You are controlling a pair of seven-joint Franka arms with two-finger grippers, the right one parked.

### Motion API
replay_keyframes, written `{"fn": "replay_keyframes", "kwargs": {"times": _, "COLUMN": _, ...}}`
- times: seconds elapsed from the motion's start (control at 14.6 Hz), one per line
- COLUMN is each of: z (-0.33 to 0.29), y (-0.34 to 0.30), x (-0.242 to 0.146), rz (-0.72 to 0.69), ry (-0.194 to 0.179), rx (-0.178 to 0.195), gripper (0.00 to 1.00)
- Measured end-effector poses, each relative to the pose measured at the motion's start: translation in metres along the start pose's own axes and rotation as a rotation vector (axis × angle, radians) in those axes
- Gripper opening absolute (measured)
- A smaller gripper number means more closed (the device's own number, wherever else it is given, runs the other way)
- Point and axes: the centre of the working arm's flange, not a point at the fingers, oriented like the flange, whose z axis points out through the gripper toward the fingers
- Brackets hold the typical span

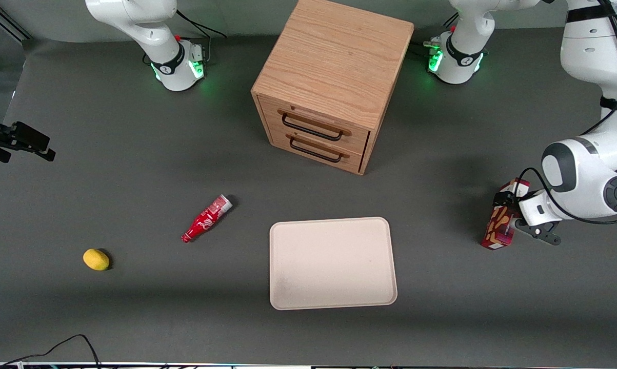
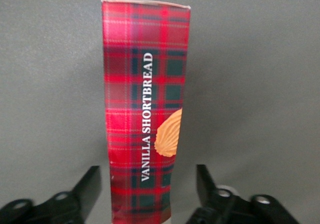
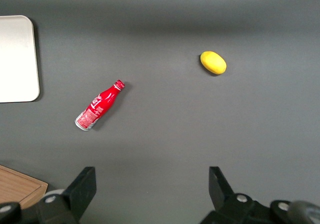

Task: Place red cookie box on tray
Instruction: 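Close the left gripper on the cookie box's end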

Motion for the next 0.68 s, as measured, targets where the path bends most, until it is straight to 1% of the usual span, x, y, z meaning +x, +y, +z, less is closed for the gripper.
{"fn": "replay_keyframes", "kwargs": {"times": 0.21, "z": 0.0011, "y": -0.0017, "x": -0.0017, "rz": -0.005, "ry": 0.002, "rx": 0.001, "gripper": 0.41}}
{"fn": "replay_keyframes", "kwargs": {"times": 0.27, "z": 0.0006, "y": -0.0028, "x": -0.002, "rz": -0.007, "ry": 0.004, "rx": 0.003, "gripper": 0.33}}
{"fn": "replay_keyframes", "kwargs": {"times": 0.34, "z": 0.0003, "y": -0.0034, "x": -0.0022, "rz": -0.008, "ry": 0.005, "rx": 0.004, "gripper": 0.31}}
{"fn": "replay_keyframes", "kwargs": {"times": 0.68, "z": -0.0087, "y": -0.0033, "x": 0.0019, "rz": -0.003, "ry": 0.004, "rx": -0.003, "gripper": 0.31}}
